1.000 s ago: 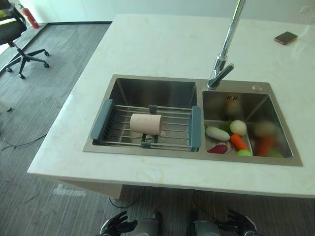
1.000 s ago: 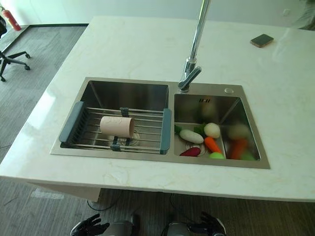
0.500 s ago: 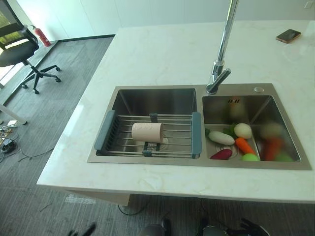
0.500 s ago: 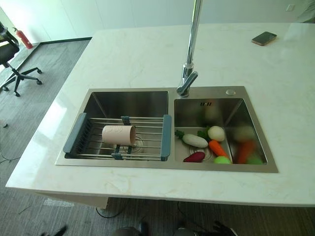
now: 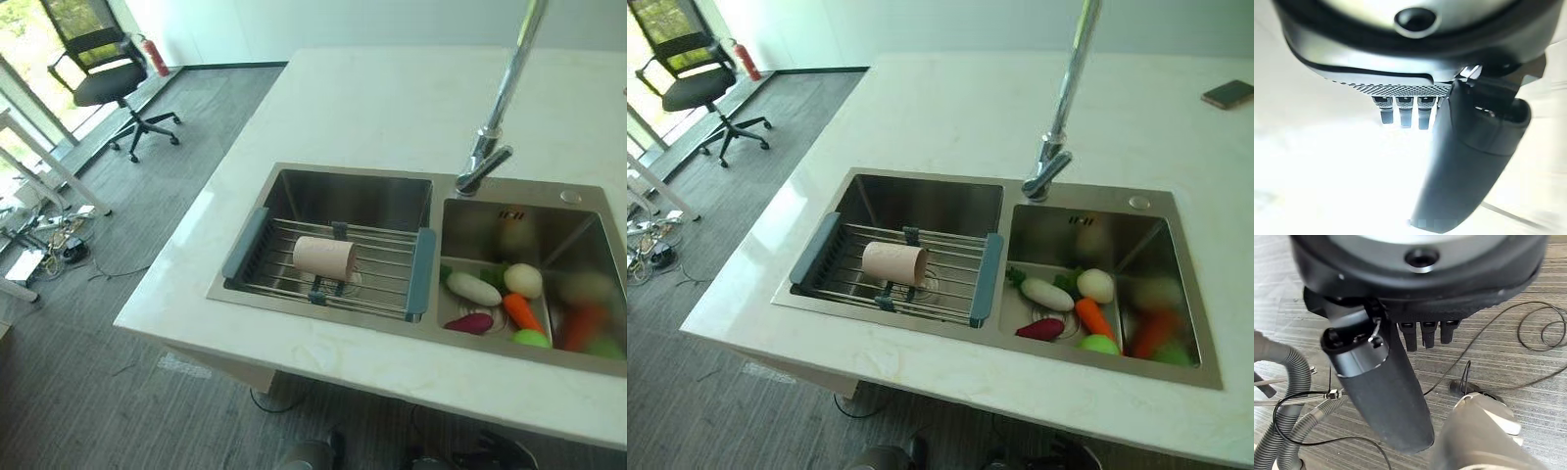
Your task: Place the dishes in the dishwasher.
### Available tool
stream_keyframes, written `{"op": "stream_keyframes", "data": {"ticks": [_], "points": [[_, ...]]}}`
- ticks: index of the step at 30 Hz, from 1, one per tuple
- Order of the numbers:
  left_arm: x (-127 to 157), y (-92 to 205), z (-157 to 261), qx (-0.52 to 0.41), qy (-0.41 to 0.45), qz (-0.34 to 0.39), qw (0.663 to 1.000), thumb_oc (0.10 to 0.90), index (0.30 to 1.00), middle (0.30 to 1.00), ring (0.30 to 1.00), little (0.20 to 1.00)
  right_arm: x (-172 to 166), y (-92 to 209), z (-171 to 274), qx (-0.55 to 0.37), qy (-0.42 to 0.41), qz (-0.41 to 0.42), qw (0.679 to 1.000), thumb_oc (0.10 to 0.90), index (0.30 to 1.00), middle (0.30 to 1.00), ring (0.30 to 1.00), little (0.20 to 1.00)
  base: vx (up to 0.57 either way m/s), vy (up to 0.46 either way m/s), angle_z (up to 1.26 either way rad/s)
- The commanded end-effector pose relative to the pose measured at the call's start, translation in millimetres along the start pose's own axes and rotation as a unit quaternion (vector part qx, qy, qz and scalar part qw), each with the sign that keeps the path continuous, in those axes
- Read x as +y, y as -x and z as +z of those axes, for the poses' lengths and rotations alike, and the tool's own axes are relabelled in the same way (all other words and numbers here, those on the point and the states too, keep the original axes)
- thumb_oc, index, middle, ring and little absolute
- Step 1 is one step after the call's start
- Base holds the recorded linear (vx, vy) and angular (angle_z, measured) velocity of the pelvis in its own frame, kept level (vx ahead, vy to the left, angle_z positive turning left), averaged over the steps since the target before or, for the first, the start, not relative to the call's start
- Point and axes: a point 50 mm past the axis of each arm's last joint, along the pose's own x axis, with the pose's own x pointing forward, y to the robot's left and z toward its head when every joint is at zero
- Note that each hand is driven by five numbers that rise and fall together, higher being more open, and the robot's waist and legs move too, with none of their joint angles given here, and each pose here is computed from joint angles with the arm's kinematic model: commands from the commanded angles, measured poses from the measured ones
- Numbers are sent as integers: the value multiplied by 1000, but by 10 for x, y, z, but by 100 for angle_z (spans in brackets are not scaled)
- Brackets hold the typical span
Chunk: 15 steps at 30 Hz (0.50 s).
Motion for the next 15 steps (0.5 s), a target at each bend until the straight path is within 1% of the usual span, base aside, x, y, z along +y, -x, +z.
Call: {"op": "stream_keyframes", "data": {"ticks": [1,2,4,7,10,12,13,15], "points": [[-327,-252,368,-72,17,-110,991,800,900,900,900,900,12,-39,120,-12,-39,-8,999,800,900,900,900,900,-42,-79,-3],[-665,-282,656,-122,24,-179,976,800,900,900,900,900,33,-37,89,-5,-43,-3,999,800,900,900,900,900,-32,-59,-8],[-918,-257,835,-148,34,-234,960,800,900,900,900,900,51,-33,56,2,-49,2,999,800,900,900,900,900,-26,-58,-13],[-1243,-185,976,-169,29,-319,932,800,900,900,900,900,36,-25,18,9,-59,4,998,800,900,900,900,900,-6,-35,-14],[-1462,-129,1000,-171,33,-365,915,800,900,900,900,900,11,-11,-41,20,-63,1,998,800,900,900,900,900,11,-18,-35],[-1573,-100,995,-167,39,-381,908,800,900,900,900,900,-12,-3,-75,30,-69,-2,997,800,900,900,900,900,27,-11,-25],[-1720,-46,964,-160,34,-400,902,800,900,900,900,900,-26,16,-152,47,-81,-4,996,800,900,900,900,900,23,-10,-26],[-1827,3,924,-159,22,-413,896,800,900,900,900,900,-32,25,-184,51,-87,-4,995,800,900,900,900,900,30,0,-24]]}}
